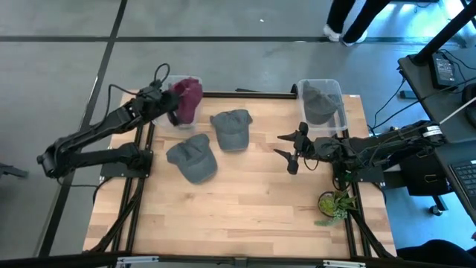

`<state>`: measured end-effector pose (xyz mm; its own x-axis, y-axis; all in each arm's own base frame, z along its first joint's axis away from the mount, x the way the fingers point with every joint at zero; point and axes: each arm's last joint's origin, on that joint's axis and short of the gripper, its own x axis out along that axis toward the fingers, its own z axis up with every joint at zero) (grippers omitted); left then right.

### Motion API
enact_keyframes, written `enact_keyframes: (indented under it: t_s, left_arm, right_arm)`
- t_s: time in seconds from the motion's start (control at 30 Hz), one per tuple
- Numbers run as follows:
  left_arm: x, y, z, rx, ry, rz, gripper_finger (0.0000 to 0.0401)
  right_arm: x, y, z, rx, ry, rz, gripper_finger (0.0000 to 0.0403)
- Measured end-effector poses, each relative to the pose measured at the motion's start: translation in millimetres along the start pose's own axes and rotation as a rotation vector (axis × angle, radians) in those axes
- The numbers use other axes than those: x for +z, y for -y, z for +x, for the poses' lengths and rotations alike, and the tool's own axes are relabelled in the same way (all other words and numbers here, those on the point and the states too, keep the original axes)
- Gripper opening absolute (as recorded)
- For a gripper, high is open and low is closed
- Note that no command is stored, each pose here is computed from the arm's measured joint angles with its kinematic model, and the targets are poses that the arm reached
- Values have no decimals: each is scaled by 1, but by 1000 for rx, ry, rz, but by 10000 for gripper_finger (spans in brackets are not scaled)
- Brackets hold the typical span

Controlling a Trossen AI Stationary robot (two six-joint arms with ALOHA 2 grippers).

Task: Pick & Place hat
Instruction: Put the red cap into the left transparent bin, then put the top gray cap into the right transparent bin

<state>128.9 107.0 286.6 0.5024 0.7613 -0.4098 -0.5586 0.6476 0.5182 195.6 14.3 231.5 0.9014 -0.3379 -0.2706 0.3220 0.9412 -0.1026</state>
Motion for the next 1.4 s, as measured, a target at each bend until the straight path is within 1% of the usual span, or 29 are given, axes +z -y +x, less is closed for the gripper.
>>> enact_keyframes:
  t_s: [0.17,0.27,0.33,0.47,0.6,0.73,0.83,0.9,1.0,1.13,1.3,1.4]
  left_arm:
    - [-4,-2,8,188,-122,-76,23]
    - [-6,-2,12,242,-163,-130,28]
    - [-7,0,14,238,-175,-147,28]
    - [-9,4,19,179,-196,-177,26]
    - [-13,8,25,180,-247,-254,35]
    - [-16,11,31,201,-283,-290,63]
    - [-17,11,34,247,-303,-294,96]
    - [-17,10,35,296,-312,-301,119]
    - [-17,10,34,316,-305,-330,145]
    - [-15,7,29,326,-273,-356,163]
    - [-12,3,23,338,-233,-382,168]
    - [-11,2,19,342,-210,-429,166]
  right_arm:
    - [0,0,0,0,0,0,244]
    - [0,0,0,0,0,-5,244]
    - [0,0,0,0,0,-22,244]
    - [0,0,0,0,-2,-25,244]
    - [-1,0,0,0,-7,-24,244]
    - [-1,0,0,0,-7,-23,244]
    - [-1,0,0,0,-7,-21,244]
    - [-1,0,0,0,-7,-20,244]
    - [-1,0,0,0,-7,14,244]
    - [-1,0,0,0,-8,35,244]
    - [-1,0,0,0,-8,38,244]
    - [-1,0,0,0,-9,38,244]
